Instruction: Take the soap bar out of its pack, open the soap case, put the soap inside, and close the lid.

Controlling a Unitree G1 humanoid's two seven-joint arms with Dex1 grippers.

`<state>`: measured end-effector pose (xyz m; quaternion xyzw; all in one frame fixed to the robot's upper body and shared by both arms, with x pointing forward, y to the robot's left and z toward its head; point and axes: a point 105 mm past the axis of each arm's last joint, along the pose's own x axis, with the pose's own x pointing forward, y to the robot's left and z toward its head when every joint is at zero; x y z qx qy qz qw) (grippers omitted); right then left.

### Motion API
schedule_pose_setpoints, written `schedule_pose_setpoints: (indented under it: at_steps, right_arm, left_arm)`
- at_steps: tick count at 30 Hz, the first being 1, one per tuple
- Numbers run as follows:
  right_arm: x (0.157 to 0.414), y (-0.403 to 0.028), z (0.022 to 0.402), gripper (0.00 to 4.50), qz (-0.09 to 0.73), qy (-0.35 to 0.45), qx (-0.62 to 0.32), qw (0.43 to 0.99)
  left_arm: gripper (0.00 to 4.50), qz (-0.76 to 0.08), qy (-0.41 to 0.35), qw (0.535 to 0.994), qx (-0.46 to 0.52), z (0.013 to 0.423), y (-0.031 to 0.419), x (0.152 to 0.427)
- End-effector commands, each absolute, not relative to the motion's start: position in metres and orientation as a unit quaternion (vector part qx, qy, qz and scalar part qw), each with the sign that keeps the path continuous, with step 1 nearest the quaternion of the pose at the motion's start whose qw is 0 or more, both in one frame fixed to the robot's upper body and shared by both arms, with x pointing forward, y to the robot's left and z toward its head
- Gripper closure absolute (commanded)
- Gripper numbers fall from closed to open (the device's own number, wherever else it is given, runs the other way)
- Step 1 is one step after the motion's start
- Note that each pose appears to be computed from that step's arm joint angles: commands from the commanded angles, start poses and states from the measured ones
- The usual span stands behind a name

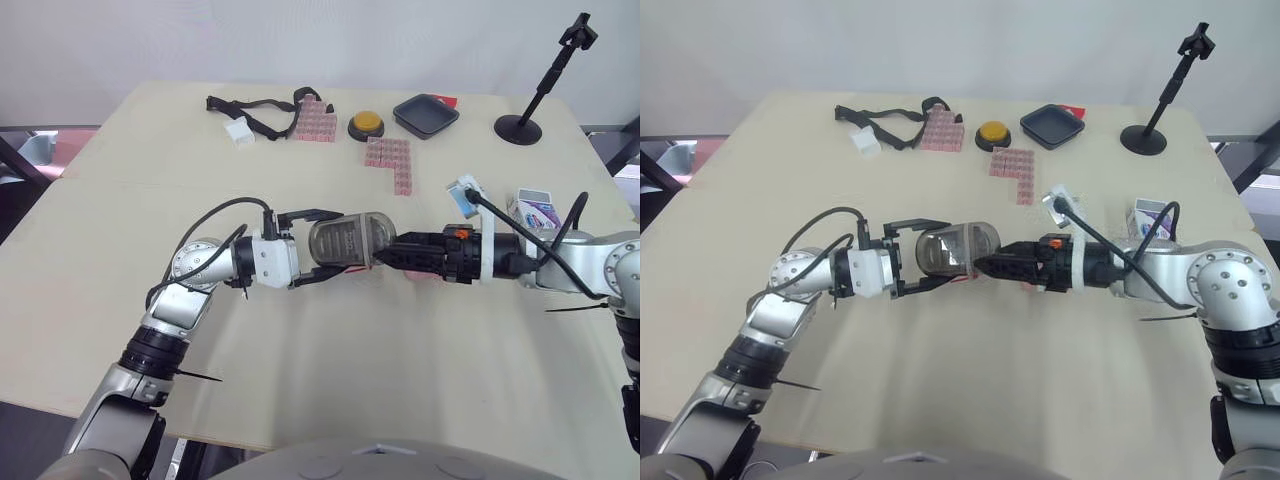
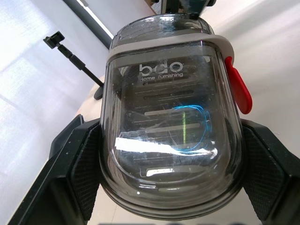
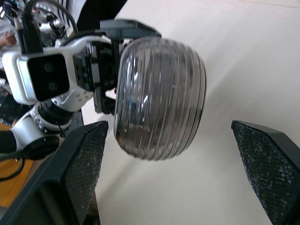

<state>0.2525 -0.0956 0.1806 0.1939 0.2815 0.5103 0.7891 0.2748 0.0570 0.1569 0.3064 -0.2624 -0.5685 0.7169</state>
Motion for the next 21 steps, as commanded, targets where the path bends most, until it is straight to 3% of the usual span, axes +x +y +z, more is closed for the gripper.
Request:
schedule_pose_setpoints:
  at_steps: [1, 21]
  right_arm:
    - [0.253, -0.091, 0.198, 0.0, 0.522, 0.262, 0.224, 0.78]
    - [0.253, -0.091, 0.193, 0.0, 0.517, 0.292, 0.274, 0.757]
  left_arm:
    - [1.03, -0.564, -0.287, 0.711, 0.305, 0.168, 0.056, 0.269]
    - [1.03, -0.564, -0.283, 0.71, 0.312, 0.166, 0.057, 0.271]
